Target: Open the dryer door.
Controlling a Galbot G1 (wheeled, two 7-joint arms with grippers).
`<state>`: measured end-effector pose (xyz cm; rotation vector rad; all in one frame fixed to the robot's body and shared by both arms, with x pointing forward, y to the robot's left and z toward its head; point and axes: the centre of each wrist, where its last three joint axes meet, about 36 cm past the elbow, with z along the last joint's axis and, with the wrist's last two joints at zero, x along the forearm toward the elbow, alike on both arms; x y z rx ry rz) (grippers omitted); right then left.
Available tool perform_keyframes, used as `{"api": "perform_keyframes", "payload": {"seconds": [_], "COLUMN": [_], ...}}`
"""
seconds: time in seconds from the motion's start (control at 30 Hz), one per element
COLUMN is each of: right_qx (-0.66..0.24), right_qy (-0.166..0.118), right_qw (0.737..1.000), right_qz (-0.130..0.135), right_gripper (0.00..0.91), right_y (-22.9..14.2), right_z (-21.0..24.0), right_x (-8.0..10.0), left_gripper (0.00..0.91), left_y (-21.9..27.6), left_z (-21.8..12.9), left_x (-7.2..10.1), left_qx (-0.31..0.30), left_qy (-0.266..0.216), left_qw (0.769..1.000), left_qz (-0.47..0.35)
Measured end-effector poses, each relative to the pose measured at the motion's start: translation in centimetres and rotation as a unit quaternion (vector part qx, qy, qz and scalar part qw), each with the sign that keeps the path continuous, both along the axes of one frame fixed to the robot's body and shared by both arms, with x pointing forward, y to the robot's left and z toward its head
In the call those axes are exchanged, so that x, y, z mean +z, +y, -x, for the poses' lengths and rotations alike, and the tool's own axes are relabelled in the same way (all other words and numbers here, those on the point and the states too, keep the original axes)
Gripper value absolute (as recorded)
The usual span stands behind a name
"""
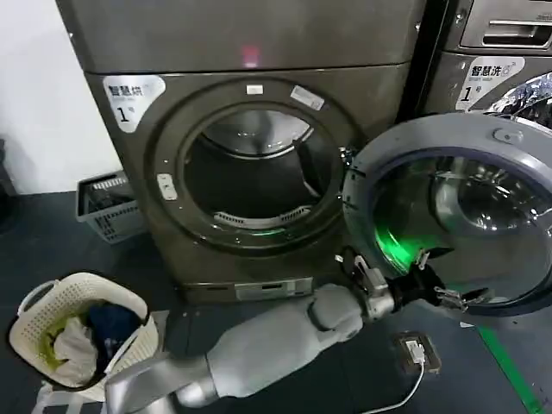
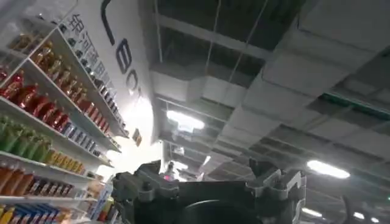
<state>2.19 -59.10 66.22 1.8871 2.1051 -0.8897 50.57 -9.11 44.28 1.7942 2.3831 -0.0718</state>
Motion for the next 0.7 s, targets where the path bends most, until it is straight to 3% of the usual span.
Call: {"api": "perform_keyframes", "payload": {"seconds": [0.7], "right_qx": [0.012], "right_qy": [0.006], "right_qw": [1.0], "right_qz": [0.005], "right_gripper": [0.907], "right_y": [0.0], "right_z": [-0.3], "right_x": [0.7], "left_gripper": [0.907], "left_y": [6.6], "left_z": [-0.9], "left_x": [0.2], "left_qx": [0.016], "left_qy": [-0.042], "left_qw": [0.998], "left_qz": [0.05]}}
